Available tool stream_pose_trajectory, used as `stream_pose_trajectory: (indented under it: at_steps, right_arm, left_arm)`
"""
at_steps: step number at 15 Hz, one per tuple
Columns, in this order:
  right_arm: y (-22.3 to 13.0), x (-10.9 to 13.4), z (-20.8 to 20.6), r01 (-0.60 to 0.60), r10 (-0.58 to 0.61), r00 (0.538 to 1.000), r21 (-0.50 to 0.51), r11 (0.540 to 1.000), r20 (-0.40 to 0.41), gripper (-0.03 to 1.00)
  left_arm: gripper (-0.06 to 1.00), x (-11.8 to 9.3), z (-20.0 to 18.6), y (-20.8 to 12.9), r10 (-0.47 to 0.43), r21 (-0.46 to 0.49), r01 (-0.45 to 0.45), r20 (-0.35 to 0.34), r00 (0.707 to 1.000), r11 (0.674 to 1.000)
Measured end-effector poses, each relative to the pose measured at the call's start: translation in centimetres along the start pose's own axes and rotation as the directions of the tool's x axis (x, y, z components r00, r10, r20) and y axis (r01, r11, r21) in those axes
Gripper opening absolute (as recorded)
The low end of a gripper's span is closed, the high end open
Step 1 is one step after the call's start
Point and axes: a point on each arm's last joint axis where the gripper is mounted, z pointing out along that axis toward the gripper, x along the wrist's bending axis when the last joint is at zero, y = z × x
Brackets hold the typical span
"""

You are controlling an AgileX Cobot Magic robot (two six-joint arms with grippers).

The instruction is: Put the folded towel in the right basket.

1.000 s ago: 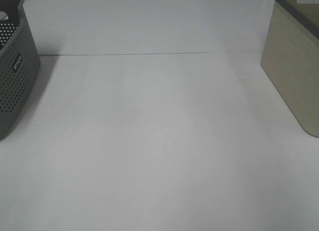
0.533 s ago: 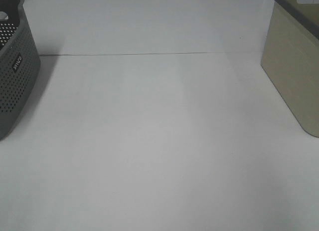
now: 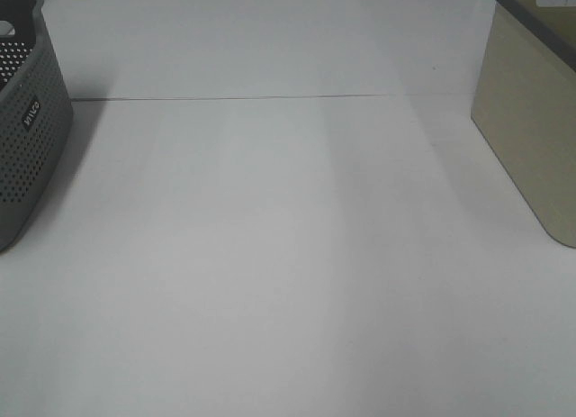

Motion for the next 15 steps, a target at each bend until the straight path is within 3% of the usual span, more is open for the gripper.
stream_pose_trajectory:
  at_steps: [7, 12, 15]
  right_arm:
    - [-10.1, 1.5, -5.6, 0.010, -0.013, 0.999, 0.092, 0.996, 0.032, 0.85]
    - [-20.7, 2.5, -8.5, 0.008, -0.011, 0.999, 0.118, 0.993, 0.030, 0.85]
    - [-27.8, 3.0, -9.6, 0.012, -0.015, 0.999, 0.074, 0.997, 0.033, 0.85]
  left_arm:
    - [0.88, 0.0, 0.0, 0.0, 0.000, 0.000, 0.000, 0.000, 1.000, 1.000]
    - [0.88, 0.0, 0.0, 0.0, 0.000, 0.000, 0.000, 0.000, 1.000, 1.000]
    - [0.88, 0.0, 0.0, 0.0, 0.000, 0.000, 0.000, 0.000, 1.000, 1.000]
